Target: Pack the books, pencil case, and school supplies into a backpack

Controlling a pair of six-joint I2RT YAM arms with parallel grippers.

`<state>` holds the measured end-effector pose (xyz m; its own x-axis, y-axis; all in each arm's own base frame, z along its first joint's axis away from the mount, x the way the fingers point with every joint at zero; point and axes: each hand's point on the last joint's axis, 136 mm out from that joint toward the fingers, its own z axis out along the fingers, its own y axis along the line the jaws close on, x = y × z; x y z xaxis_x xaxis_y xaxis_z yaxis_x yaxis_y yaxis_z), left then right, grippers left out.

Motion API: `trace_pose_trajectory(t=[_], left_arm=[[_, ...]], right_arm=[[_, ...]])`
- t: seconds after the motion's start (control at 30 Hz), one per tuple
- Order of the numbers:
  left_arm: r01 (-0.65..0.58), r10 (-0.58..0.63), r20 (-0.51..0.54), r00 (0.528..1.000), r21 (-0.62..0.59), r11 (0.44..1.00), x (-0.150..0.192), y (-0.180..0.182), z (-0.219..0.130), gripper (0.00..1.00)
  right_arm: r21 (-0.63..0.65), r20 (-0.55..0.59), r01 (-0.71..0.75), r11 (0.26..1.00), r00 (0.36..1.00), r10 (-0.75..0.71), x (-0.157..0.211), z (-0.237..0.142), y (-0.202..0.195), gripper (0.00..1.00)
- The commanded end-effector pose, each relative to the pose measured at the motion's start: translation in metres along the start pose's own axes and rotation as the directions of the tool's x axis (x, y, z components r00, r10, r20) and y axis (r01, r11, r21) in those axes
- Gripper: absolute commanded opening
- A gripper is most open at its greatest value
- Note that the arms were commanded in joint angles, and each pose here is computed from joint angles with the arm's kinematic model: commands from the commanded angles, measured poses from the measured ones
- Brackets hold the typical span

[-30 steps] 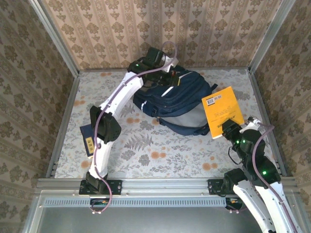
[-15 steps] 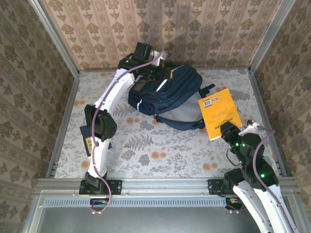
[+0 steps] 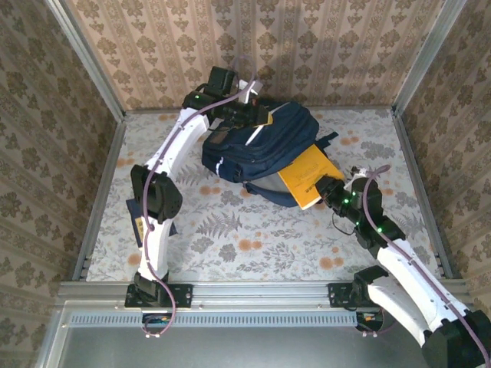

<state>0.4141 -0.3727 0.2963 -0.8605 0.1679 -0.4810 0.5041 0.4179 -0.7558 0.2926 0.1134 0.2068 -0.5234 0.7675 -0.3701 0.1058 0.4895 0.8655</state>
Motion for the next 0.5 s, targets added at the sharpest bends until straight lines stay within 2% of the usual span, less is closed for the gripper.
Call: trace_pose_trajectory(t=[0.0,0.47], left_arm=[[-0.186,0.172,0.099,0.98,0.166,0.968,-0.015,-0.083,-0.048,0.0],[-0.183,0.174,0.057,0.983,0.273,0.944,-0.006,-0.106,-0.045,0.0]], right_arm=[[-0.244,0.067,-0.003,0.97,0.998,0.02,-0.027,-0.006,0.072,0.0],[-0.175,-0.001,-0.099,0.98,0.995,0.1,-0.02,0.101,0.064,0.0]])
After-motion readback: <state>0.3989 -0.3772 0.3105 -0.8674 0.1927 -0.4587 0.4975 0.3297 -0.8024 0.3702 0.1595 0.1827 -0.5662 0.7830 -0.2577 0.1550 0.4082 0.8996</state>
